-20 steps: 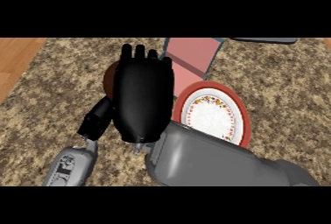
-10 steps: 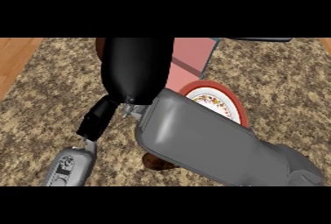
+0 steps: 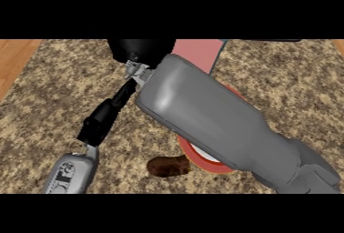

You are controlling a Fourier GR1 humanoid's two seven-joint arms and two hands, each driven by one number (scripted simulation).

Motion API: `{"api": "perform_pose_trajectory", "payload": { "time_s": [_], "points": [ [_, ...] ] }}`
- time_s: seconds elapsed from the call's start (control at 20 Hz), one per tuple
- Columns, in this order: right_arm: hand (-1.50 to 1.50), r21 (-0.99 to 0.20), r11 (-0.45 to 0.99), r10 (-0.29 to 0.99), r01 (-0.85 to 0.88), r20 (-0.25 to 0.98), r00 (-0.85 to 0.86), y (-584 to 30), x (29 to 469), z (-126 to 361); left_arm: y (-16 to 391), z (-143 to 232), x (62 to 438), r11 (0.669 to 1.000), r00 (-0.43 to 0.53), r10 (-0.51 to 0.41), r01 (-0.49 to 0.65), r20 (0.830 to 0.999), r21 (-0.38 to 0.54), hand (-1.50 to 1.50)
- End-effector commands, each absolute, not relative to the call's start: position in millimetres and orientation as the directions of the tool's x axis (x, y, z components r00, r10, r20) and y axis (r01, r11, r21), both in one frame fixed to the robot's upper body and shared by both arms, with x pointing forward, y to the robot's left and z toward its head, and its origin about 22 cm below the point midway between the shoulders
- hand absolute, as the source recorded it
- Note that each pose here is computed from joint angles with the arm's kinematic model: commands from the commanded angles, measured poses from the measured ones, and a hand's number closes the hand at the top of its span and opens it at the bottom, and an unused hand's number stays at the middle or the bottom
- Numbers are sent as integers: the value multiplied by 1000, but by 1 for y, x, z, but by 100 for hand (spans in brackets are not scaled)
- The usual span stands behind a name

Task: Pick the cupcake from the plate and place it in the cardboard box

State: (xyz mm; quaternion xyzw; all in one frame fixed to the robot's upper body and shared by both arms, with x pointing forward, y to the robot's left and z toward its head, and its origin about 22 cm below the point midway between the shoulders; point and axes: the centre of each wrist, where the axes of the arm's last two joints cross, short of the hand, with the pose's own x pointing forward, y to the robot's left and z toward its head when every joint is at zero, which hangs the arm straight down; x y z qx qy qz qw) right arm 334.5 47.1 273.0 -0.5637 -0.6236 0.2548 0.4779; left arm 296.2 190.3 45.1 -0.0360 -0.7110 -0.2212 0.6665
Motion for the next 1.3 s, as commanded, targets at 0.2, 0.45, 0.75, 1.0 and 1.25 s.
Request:
{"api": "perform_pose_trajectory", "payload": {
  "time_s": [0.2, 0.45, 0.75, 1.0, 1.25],
  "points": [
    [150, -856, 204, 863, 474, 386, 326, 43, 369, 255, 185, 50, 295, 907, -112, -239, 330, 965, 262, 0],
    [150, -900, 171, 879, 401, 324, 351, 33, 392, 238, 187, 51, 298, 911, -109, -240, 317, 965, 263, 0],
    [150, -923, 161, 868, 348, 301, 395, 11, 417, 202, 195, 51, 296, 906, -113, -231, 338, 966, 256, 0],
    [-150, -855, 385, 723, 348, 514, 463, -18, 427, 175, 194, 48, 296, 905, -130, -241, 328, 962, 272, 0],
    [-150, -824, 444, 706, 351, 563, 429, -29, 430, 147, 194, 58, 304, 898, -127, -244, 343, 961, 274, 0]
  ]
}}
